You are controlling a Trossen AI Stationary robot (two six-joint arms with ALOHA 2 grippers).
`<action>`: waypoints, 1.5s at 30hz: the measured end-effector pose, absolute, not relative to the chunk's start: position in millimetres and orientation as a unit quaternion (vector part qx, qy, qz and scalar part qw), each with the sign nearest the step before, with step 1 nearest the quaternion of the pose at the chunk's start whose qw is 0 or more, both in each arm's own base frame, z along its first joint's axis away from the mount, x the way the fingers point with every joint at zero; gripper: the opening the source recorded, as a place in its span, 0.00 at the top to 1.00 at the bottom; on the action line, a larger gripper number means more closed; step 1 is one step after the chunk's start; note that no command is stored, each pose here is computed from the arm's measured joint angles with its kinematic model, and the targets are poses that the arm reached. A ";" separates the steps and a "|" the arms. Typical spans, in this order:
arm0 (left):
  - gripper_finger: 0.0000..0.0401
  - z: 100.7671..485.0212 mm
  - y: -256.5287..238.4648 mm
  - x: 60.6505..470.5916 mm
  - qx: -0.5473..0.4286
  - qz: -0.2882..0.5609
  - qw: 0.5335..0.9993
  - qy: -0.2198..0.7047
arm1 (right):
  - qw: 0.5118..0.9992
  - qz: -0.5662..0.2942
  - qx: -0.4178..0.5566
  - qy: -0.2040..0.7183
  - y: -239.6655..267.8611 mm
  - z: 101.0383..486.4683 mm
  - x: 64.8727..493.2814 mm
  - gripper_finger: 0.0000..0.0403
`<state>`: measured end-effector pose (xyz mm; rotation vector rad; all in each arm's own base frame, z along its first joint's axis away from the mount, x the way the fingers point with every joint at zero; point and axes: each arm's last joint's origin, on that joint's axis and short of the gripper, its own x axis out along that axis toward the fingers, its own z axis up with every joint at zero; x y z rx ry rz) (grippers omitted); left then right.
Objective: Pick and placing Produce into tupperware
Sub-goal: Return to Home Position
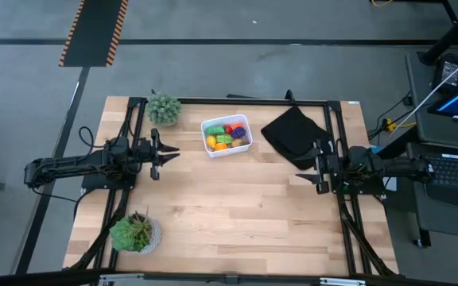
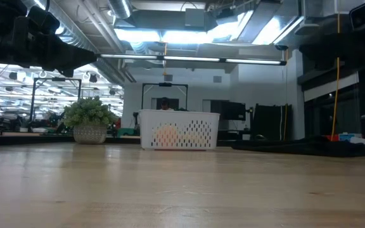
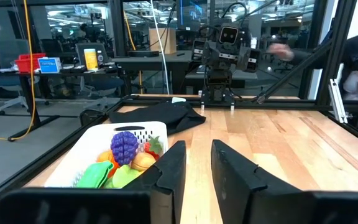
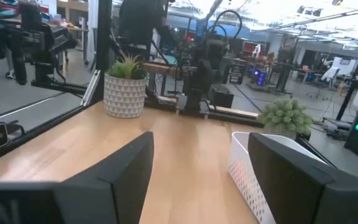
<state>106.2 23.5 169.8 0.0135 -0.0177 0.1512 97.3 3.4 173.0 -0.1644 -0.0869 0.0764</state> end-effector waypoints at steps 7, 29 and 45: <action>0.86 169.8 23.5 106.2 0.007 0.076 0.997 -0.009 | 0.995 0.039 -0.081 -0.043 3.4 173.0 97.3 0.35; 0.96 169.8 23.5 106.2 0.007 0.076 0.997 -0.009 | 0.995 0.039 -0.080 -0.043 3.4 173.0 97.3 0.35; 0.96 169.9 23.5 106.2 0.007 0.076 0.997 -0.009 | 0.995 0.039 -0.080 -0.044 3.4 173.1 97.3 0.35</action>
